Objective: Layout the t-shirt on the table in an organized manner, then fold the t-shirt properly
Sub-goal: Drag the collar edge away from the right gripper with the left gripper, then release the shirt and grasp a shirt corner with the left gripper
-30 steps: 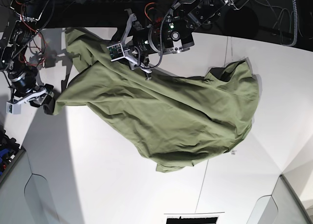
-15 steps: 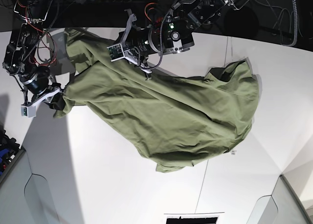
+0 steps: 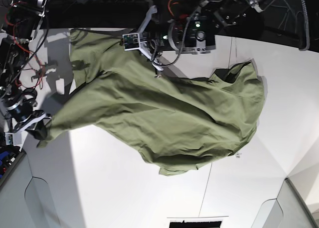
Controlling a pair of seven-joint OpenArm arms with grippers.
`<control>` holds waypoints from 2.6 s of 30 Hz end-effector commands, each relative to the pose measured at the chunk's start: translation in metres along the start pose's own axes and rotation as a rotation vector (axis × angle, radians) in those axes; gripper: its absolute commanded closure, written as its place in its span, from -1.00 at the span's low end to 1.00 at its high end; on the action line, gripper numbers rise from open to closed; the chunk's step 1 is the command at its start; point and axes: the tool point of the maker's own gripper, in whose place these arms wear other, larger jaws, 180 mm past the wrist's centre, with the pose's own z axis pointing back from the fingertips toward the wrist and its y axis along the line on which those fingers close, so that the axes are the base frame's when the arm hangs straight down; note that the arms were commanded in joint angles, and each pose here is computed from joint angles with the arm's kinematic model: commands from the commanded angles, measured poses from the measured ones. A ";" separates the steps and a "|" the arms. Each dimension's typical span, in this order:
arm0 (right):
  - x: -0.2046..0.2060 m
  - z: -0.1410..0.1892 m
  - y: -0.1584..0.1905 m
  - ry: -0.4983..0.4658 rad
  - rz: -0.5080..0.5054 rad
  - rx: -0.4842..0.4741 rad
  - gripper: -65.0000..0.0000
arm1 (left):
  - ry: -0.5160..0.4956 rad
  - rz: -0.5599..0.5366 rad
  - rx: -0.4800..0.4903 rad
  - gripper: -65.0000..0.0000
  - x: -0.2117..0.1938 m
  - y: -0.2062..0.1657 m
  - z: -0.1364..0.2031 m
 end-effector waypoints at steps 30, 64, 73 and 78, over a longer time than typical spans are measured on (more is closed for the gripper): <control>-0.014 0.033 -0.017 0.026 -0.221 0.061 -0.28 | -0.106 0.227 0.436 0.53 -0.017 0.151 0.121; -0.145 0.080 -0.008 0.302 -0.278 0.033 1.00 | 0.155 0.688 0.459 0.30 -0.193 0.157 0.154; -0.123 0.082 0.003 0.225 -0.311 0.091 1.00 | 0.070 0.653 0.549 0.30 -0.170 0.184 0.186; -0.082 0.075 0.008 0.134 -0.234 0.103 1.00 | -0.016 0.653 0.569 0.30 -0.147 0.195 0.206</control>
